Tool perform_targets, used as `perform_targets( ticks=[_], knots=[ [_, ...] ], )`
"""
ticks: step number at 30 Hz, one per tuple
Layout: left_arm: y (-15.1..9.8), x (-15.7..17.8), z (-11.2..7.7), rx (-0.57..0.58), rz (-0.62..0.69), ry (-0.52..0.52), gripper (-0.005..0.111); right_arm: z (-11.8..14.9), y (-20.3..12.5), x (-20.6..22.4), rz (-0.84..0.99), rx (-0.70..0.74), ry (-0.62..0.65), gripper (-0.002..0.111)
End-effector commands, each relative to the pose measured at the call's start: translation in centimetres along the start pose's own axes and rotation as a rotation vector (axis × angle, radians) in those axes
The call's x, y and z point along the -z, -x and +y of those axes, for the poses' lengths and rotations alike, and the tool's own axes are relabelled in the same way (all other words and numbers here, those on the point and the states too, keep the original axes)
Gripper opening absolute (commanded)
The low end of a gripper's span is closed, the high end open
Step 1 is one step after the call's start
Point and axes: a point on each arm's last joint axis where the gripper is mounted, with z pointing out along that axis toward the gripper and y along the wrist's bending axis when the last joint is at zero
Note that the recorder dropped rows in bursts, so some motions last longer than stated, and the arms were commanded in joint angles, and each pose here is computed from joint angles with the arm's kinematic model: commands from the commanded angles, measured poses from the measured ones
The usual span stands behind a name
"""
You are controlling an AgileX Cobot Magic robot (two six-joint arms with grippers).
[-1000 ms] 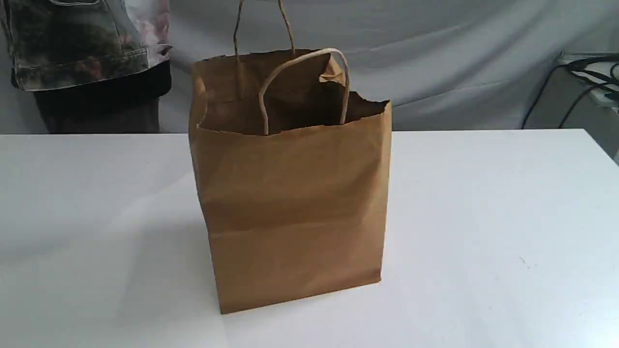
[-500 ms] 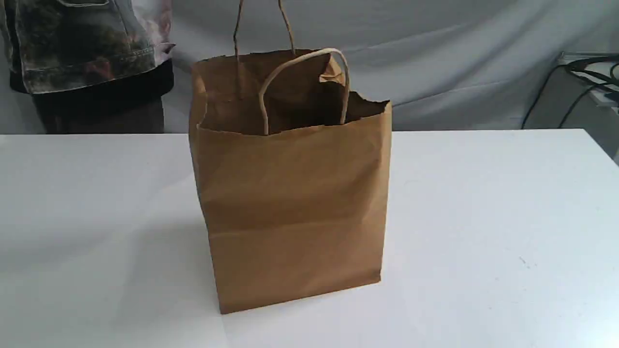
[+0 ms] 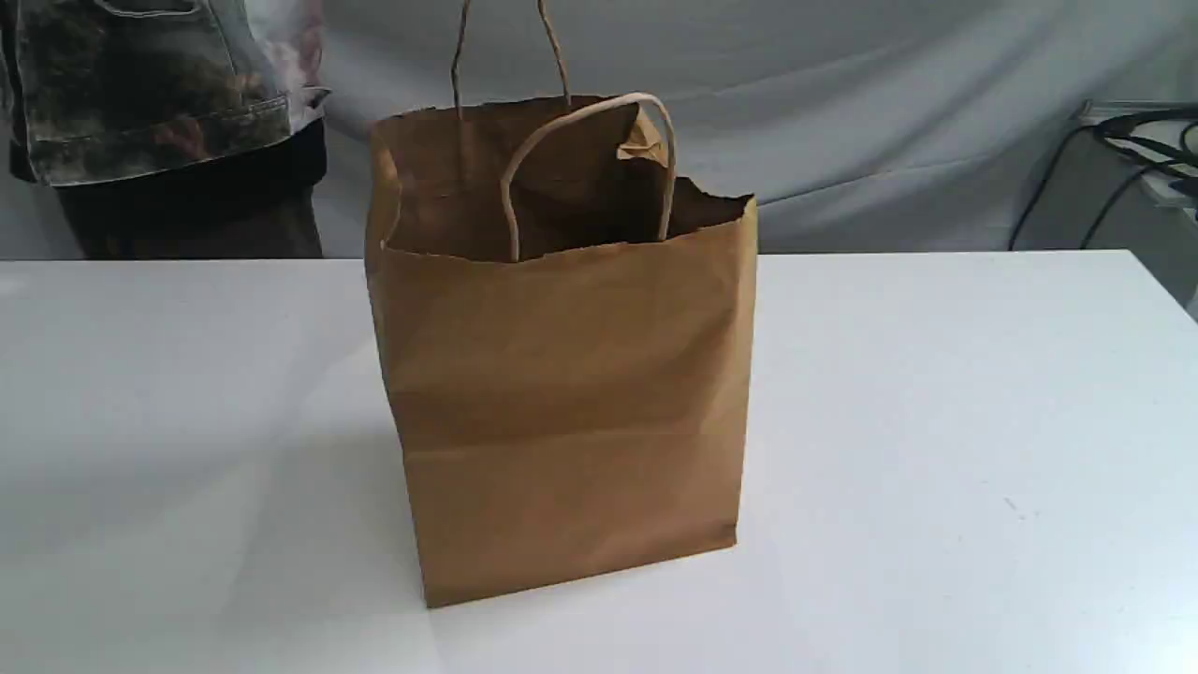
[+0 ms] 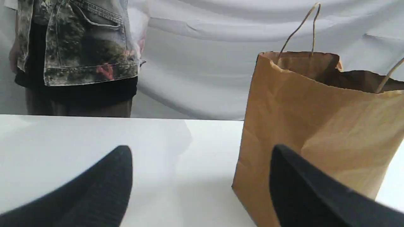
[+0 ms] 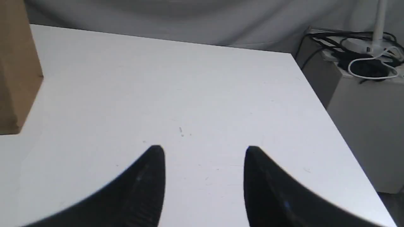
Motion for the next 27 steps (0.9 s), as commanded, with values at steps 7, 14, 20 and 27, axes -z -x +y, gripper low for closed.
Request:
perform_targets(
  ticks=[7, 14, 20, 27],
  knots=[
    [-0.23, -0.09, -0.02, 0.012, 0.009, -0.002, 0.064, 0.1, -0.01, 0.0, -0.008, -0.075, 0.008, 0.04],
    [-0.23, -0.09, -0.02, 0.012, 0.009, -0.002, 0.064, 0.3, -0.01, 0.0, -0.007, -0.16, 0.03, 0.04],
    [-0.23, -0.09, -0.02, 0.012, 0.009, -0.002, 0.064, 0.3, -0.01, 0.0, -0.007, -0.16, 0.03, 0.04],
    [-0.23, -0.09, -0.02, 0.012, 0.009, -0.002, 0.064, 0.3, -0.01, 0.0, -0.007, -0.16, 0.03, 0.04]
  ],
)
